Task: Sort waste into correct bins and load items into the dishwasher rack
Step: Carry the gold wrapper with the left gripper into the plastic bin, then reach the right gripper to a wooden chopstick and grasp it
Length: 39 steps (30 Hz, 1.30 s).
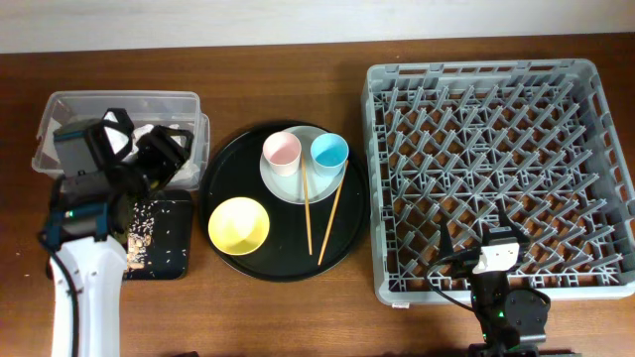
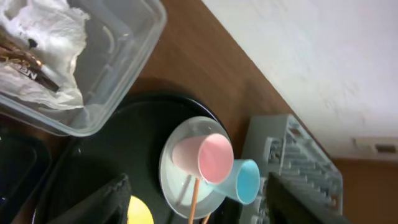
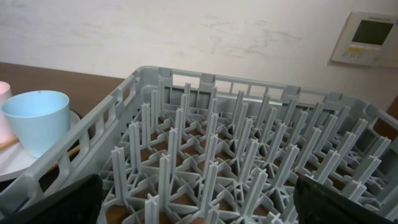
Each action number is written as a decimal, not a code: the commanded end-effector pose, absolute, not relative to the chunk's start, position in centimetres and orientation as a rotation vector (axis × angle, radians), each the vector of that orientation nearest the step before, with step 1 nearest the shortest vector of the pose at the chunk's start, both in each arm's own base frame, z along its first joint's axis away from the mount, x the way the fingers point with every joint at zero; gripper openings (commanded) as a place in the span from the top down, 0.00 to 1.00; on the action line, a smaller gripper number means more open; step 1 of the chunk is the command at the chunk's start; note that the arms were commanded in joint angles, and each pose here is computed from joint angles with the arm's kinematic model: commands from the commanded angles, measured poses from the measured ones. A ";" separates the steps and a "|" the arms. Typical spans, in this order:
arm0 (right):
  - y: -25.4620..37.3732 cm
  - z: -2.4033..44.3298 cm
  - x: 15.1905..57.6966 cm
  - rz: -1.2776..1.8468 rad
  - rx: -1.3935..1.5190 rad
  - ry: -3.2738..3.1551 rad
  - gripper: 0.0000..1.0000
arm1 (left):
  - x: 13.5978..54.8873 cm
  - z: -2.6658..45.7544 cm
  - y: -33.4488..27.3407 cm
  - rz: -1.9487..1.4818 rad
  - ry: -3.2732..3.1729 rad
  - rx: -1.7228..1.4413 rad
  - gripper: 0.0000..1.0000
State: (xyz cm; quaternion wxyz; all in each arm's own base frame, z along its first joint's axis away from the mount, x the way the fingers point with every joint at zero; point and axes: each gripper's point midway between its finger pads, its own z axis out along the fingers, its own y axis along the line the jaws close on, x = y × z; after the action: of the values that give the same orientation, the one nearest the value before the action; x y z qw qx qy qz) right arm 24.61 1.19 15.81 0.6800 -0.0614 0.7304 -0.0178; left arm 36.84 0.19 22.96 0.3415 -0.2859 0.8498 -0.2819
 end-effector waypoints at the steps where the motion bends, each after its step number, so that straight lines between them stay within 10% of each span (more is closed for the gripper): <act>1: 2.1 15.7 24.5 0.102 -0.072 1.645 0.02 | 35.7 26.8 -0.5 -0.724 2.140 -0.573 0.28; 3: 2.4 17.2 24.5 0.294 0.098 1.600 0.02 | 35.3 27.6 -0.1 -0.687 2.113 -0.576 0.01; 14: 4.8 29.6 23.6 0.467 0.097 1.835 0.02 | 35.3 27.6 0.0 -0.684 2.113 -0.578 0.01; 20: 12.5 31.8 27.0 1.050 -0.054 2.071 0.02 | 35.3 27.6 0.0 -0.684 2.113 -0.578 0.01; 21: 13.6 31.6 27.0 1.151 -0.083 2.087 0.10 | 35.3 27.6 0.0 -0.684 2.113 -0.578 0.01; 22: 14.3 30.8 27.3 1.195 -0.095 2.120 0.39 | 35.3 27.6 0.0 -0.684 2.113 -0.578 0.01; 25: 16.6 27.4 28.2 1.194 -0.107 2.246 0.66 | 35.3 27.6 0.0 -0.684 2.113 -0.578 0.01; 39: 27.0 11.2 27.6 0.344 -0.359 2.550 0.60 | 35.3 27.6 0.0 -0.684 2.113 -0.578 0.01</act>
State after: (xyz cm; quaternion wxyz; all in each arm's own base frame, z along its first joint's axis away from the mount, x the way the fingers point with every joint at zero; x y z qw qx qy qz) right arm 26.14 27.20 12.79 0.2441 -0.1441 0.9412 0.1838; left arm 35.26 -0.26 26.81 0.3973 -0.2400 0.8407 -0.2789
